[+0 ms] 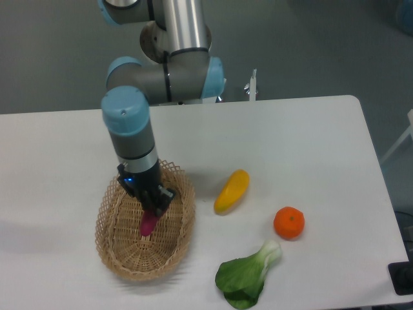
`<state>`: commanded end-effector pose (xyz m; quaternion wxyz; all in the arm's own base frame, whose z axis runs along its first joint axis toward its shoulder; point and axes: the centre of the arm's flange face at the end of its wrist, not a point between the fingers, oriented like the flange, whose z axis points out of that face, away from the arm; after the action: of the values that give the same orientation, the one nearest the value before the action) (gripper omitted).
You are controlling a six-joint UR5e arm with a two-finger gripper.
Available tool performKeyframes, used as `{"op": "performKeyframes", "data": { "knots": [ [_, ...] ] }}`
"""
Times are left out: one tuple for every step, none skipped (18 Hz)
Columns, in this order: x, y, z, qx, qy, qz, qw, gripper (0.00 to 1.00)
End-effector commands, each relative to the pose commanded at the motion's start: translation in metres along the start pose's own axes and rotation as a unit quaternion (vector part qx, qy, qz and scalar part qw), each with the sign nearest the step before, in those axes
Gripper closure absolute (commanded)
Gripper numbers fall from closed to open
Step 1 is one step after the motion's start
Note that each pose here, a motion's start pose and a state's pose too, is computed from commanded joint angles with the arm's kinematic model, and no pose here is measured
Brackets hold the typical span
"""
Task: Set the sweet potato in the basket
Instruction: 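Lower the sweet potato into the basket and open the gripper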
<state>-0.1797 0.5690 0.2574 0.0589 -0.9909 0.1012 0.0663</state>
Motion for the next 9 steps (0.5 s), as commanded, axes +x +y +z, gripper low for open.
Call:
{"op": "performKeyframes", "data": {
  "knots": [
    [0.0012, 0.0013, 0.0036, -0.003, 0.002, 0.009, 0.9999, 0.80],
    [0.0017, 0.0017, 0.0060, -0.005, 0.004, 0.016, 0.9999, 0.79],
    [0.0022, 0.0009, 0.0089, -0.007, 0.005, 0.018, 0.9998, 0.78],
    [0.0019, 0.0004, 0.0102, -0.007, 0.006, 0.018, 0.9998, 0.77],
    [0.0015, 0.0014, 0.0117, -0.009, 0.006, 0.017, 0.9998, 0.75],
    [0.0007, 0.0013, 0.0112, -0.010, 0.004, 0.017, 0.9998, 0.72],
    [0.0006, -0.0001, 0.0098, -0.008, 0.003, 0.019, 0.9998, 0.64],
    [-0.0004, -0.0010, 0.0103, -0.008, 0.001, 0.018, 0.9998, 0.44],
    [-0.0025, -0.0009, 0.0110, -0.011, -0.001, 0.017, 0.9998, 0.22]
  ]
}}
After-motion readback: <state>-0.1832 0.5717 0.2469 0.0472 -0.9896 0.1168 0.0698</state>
